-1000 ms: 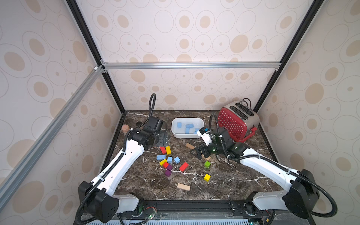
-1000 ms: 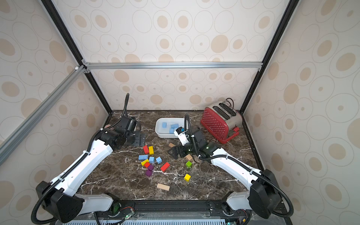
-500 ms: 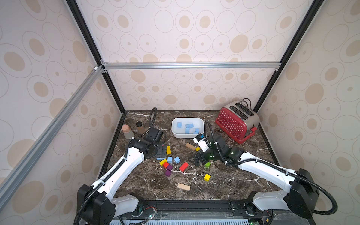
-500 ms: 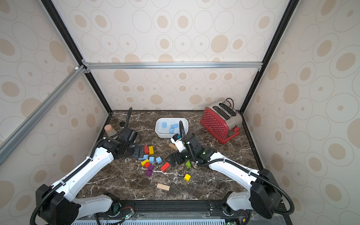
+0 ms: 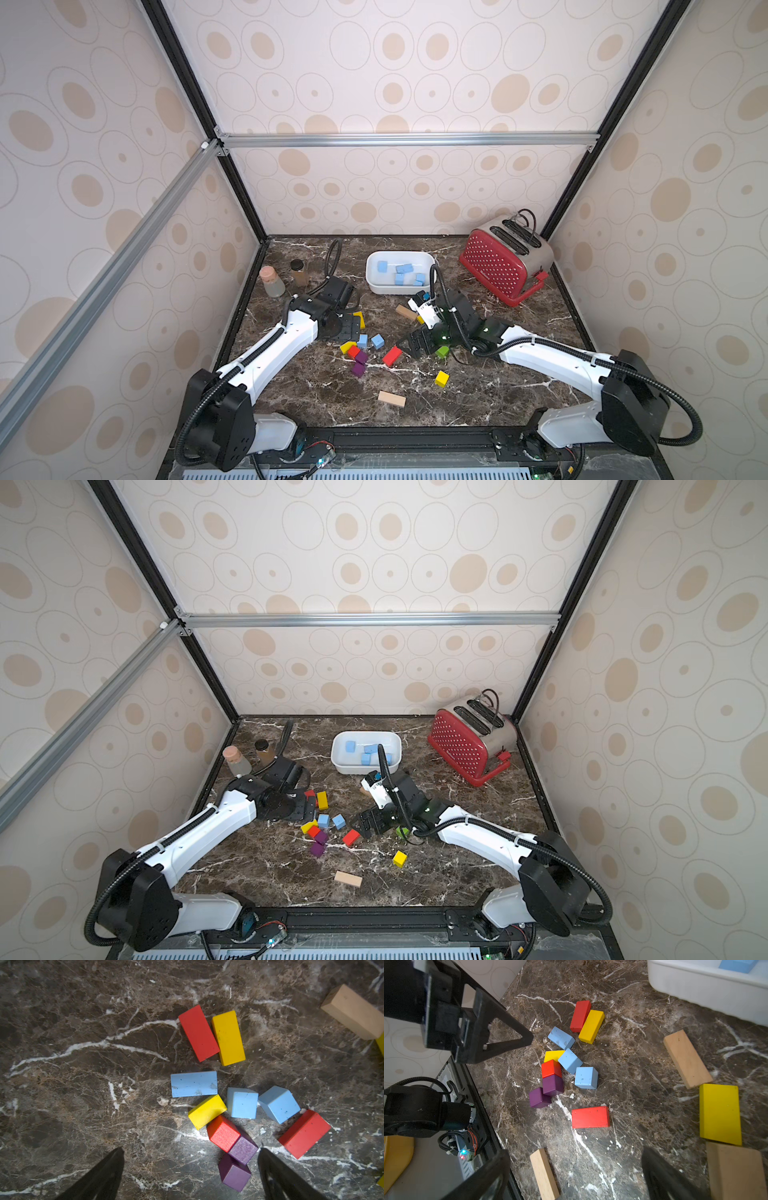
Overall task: Pick out the blue building blocks
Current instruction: Pick up the building block from the center of the board.
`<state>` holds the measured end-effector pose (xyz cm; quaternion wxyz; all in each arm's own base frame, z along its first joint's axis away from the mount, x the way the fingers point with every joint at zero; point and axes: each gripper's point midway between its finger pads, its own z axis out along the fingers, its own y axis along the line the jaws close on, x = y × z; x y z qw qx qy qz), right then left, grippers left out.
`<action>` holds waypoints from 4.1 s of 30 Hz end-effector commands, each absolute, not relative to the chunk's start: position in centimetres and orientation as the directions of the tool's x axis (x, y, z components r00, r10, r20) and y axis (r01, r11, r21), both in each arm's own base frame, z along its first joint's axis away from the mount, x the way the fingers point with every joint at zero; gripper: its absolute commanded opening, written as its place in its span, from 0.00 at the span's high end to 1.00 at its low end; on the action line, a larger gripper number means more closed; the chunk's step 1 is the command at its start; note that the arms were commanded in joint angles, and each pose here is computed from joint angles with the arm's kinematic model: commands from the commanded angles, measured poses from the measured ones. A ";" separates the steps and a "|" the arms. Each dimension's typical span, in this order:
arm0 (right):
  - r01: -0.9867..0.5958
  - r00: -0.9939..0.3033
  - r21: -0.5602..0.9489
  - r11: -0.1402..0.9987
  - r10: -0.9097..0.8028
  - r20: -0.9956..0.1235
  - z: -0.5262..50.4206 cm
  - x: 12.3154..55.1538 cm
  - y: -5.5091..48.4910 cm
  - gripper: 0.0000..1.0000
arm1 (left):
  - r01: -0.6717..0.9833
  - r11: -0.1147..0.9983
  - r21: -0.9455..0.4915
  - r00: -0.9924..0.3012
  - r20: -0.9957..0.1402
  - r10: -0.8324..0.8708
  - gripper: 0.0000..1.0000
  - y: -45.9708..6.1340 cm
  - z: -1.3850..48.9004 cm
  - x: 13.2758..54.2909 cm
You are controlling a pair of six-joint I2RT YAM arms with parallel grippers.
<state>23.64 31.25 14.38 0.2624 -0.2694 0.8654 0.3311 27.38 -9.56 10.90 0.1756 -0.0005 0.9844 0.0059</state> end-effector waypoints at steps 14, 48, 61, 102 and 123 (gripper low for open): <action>-0.634 -0.729 0.454 0.627 -0.289 -0.620 13.3 24.3 32.8 0.00 | -0.001 0.998 0.055 -0.964 -0.265 0.014 0.01 -10.2 7.1 29.8; -0.636 -0.733 0.453 0.624 -0.304 -0.608 12.8 24.9 33.6 0.00 | -0.040 0.997 0.067 -0.968 -0.251 -0.022 0.01 -9.1 5.9 32.0; -0.633 -0.736 0.454 0.626 -0.307 -0.603 12.4 24.9 33.6 0.00 | -0.053 0.998 0.030 -0.976 -0.211 -0.045 0.03 -9.2 3.9 32.1; -0.641 -0.725 0.444 0.626 -0.302 -0.619 12.7 25.0 33.5 0.00 | -0.173 0.983 -0.067 -0.972 -0.148 -0.181 0.24 -9.9 1.0 31.1; -0.641 -0.726 0.449 0.622 -0.301 -0.618 12.4 24.9 33.5 0.00 | -0.197 0.978 -0.063 -0.970 -0.133 -0.204 0.38 -9.6 0.8 30.4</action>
